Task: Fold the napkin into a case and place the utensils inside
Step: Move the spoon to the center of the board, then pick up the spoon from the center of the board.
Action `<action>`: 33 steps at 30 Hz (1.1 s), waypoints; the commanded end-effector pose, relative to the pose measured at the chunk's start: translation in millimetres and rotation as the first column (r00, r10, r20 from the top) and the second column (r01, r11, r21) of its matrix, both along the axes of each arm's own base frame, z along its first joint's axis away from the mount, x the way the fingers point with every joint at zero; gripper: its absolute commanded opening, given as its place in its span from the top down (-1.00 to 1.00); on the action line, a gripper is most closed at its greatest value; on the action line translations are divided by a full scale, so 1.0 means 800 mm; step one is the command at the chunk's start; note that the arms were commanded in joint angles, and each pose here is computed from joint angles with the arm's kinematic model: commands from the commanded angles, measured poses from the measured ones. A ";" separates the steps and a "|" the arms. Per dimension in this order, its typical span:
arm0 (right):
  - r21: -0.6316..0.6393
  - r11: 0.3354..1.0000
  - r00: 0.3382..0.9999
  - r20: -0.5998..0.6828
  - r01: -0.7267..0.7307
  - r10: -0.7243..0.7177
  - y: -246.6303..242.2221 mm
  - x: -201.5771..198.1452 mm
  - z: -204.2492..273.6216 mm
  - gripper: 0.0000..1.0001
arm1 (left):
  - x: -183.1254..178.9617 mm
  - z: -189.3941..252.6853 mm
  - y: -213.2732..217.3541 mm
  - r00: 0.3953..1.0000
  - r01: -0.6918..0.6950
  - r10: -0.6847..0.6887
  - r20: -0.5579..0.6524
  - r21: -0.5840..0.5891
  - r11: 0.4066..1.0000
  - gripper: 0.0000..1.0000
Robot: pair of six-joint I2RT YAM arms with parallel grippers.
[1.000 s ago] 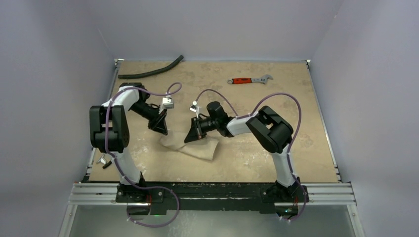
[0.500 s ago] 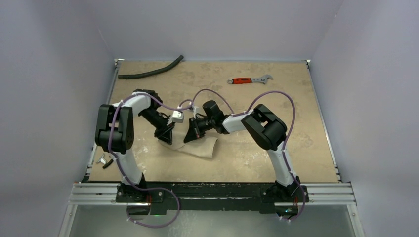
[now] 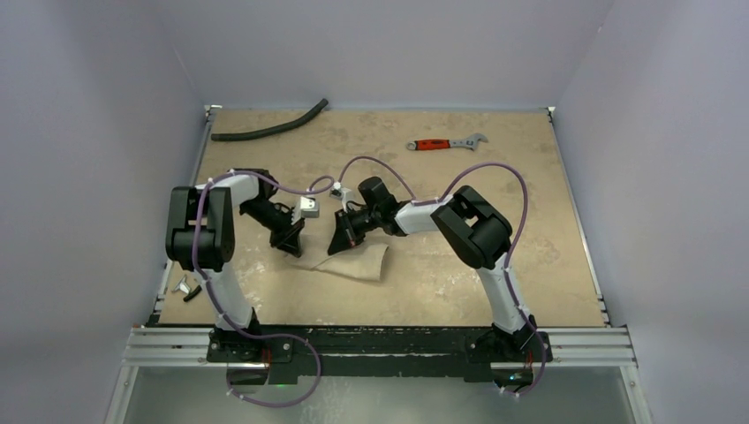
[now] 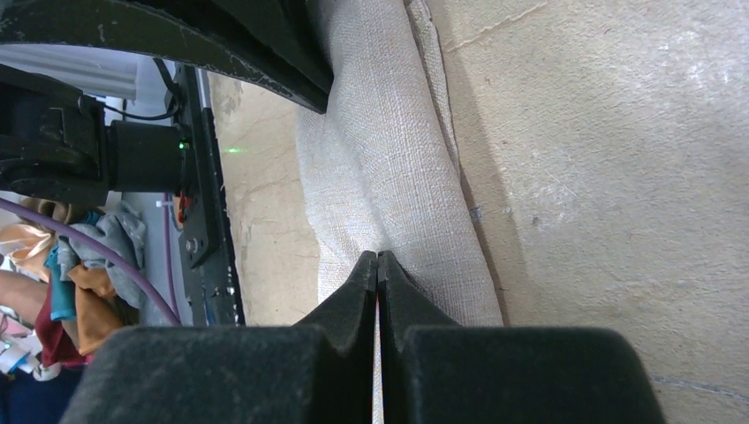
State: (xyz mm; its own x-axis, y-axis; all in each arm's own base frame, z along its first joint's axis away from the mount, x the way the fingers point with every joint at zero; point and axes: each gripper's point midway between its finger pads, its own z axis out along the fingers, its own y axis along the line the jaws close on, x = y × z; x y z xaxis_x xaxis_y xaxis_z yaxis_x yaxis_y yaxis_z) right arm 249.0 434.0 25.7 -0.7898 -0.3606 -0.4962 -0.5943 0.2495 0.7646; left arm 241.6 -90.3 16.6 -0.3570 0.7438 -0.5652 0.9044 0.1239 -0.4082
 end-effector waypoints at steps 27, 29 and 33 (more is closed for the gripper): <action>-0.361 0.129 0.308 0.497 0.923 -0.811 -0.381 0.156 0.107 -0.96 | 0.117 0.181 0.041 0.883 -0.383 0.347 0.316 0.060 0.922 -0.96; -0.439 0.062 0.287 0.470 0.897 -0.834 -0.416 0.144 0.075 -0.89 | 0.128 0.182 0.050 0.862 -0.428 0.391 0.321 0.049 0.903 -0.97; -0.476 -0.034 0.203 0.438 0.879 -0.876 -0.474 0.122 0.043 -0.76 | 0.164 0.199 0.084 0.770 -0.569 0.547 0.328 -0.034 0.822 -0.97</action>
State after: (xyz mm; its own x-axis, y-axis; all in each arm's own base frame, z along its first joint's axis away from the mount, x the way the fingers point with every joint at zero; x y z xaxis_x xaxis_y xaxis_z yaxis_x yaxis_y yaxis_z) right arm 371.8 114.4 85.6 -0.7245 0.3369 -0.6013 0.2196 0.9398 0.2620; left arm 341.3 -49.9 154.1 -0.4745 0.6301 -0.6146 0.8409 0.5310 -0.1048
